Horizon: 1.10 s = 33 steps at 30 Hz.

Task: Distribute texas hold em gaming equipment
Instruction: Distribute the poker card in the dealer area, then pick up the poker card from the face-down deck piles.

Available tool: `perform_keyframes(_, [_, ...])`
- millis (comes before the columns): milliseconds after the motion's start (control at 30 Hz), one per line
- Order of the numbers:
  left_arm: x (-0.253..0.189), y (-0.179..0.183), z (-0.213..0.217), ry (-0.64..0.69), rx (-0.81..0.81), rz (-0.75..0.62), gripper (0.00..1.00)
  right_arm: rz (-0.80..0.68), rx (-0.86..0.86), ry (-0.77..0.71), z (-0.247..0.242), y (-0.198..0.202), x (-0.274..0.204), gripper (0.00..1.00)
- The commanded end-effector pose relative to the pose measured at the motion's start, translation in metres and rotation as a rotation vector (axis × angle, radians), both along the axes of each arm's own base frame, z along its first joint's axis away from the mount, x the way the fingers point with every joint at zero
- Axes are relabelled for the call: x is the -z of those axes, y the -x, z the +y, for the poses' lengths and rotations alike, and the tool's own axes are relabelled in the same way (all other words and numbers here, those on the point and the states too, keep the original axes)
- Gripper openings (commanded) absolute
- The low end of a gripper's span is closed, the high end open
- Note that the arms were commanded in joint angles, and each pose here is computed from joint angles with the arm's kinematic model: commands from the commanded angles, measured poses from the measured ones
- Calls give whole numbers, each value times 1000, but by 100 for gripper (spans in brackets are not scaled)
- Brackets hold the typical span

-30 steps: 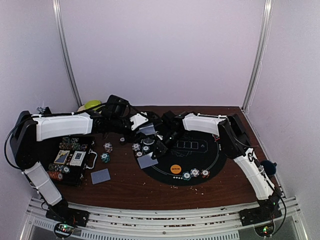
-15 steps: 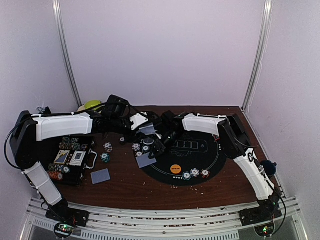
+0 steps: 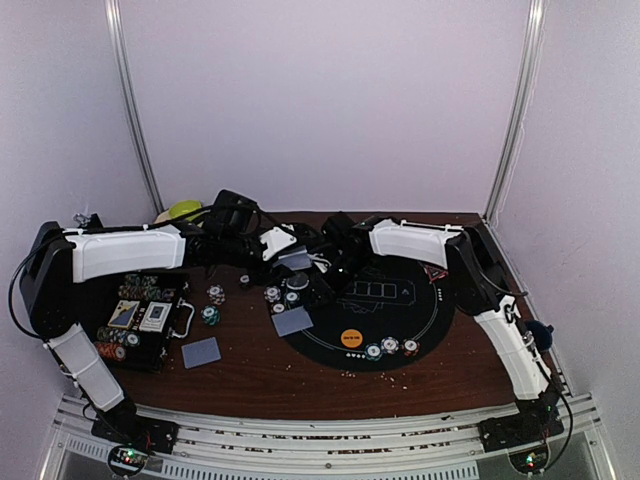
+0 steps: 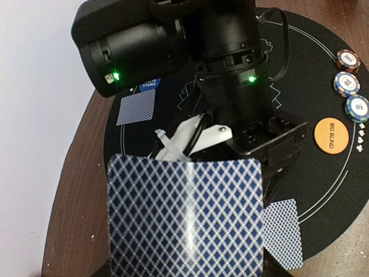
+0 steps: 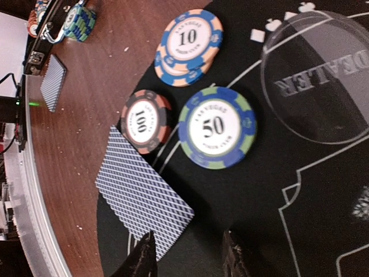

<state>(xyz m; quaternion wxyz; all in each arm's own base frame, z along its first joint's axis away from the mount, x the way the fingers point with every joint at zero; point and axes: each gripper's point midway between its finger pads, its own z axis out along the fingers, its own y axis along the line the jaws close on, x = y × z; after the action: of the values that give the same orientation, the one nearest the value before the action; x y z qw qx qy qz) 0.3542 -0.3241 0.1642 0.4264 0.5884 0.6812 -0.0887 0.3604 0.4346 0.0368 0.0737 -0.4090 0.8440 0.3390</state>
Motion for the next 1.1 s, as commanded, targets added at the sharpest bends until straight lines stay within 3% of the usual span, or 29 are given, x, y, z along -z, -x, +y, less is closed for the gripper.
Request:
perform_keyframes(0, [-16,-4,-2,42,1,-44,3,-134,64,127,-30,-25,0,43])
perform_keyframes(200, [-19,-4,-2,45,2,-45,3,-186,74,114,-30,-31,-16,44])
perform_keyframes(600, [-19,-5,-3,37,0,-50,4,-494,208,83,-81,-73,-113,77])
perform_keyframes(667, [-18,-4,-4,21,-3,-57,4,-519,217,29,-87,-75,-133,78])
perform_keyframes(833, [-12,-1,-10,5,9,-49,4,-433,163,-205,-77,-53,-165,78])
perform_keyframes(1067, [-11,3,-13,5,26,-34,4,-199,36,-374,-46,-15,-153,76])
